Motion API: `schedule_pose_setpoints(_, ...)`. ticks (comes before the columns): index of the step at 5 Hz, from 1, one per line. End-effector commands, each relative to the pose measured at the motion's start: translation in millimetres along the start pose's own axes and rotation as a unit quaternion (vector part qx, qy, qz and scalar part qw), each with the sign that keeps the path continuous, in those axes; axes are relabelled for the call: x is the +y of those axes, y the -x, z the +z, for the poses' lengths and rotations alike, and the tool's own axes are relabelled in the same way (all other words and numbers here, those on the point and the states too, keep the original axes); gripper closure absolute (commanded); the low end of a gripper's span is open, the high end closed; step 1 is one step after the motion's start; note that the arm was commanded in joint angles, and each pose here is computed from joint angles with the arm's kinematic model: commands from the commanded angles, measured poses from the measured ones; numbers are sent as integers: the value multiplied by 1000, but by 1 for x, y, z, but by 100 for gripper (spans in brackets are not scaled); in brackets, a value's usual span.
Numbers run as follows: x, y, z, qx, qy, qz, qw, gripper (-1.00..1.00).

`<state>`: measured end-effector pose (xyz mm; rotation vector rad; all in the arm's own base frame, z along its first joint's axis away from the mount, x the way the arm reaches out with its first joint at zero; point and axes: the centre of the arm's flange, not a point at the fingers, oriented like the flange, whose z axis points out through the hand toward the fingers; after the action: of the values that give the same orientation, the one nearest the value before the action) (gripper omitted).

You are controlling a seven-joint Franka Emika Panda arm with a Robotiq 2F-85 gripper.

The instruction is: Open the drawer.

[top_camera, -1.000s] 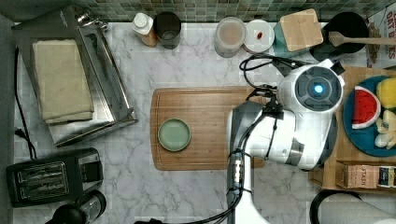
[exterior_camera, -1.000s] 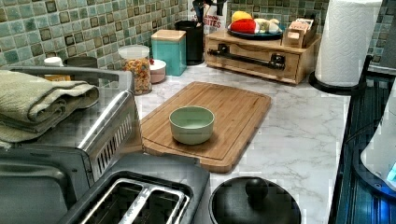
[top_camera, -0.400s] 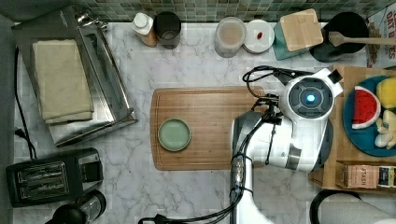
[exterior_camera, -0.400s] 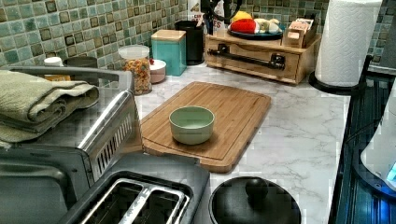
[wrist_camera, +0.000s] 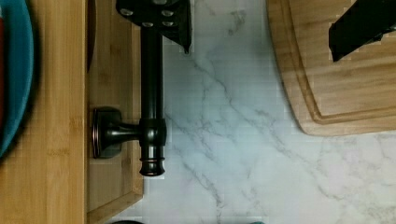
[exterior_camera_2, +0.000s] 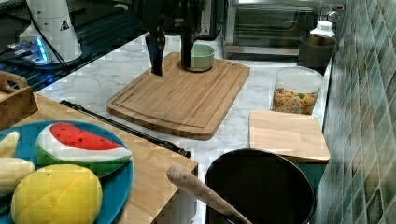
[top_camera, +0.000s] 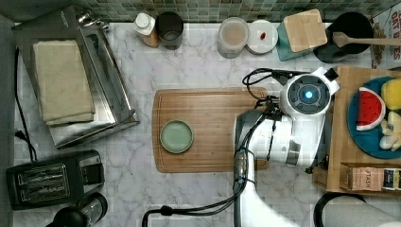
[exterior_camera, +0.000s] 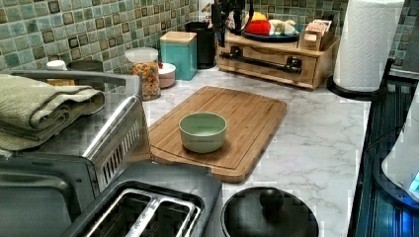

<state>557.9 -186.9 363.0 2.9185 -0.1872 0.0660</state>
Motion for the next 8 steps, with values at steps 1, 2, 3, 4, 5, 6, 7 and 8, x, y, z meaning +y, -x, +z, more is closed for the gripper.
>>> schedule_pose_setpoints(1,50,12,14,-11,81,23,996,-100)
schedule_pose_setpoints(2,60,16,22,-4,64,12,998,-100)
schedule_pose_setpoints(3,61,14,38,18,38,0,999,-100)
schedule_pose_setpoints(4,53,17,48,17,46,9,999,-100)
schedule_pose_setpoints(5,69,16,59,-5,55,16,998,-100)
schedule_pose_setpoints(6,85,26,80,-4,48,22,999,-100)
schedule_pose_setpoints(7,94,30,95,-8,45,30,998,-100)
schedule_pose_setpoints(8,91,38,111,-3,15,48,999,-100)
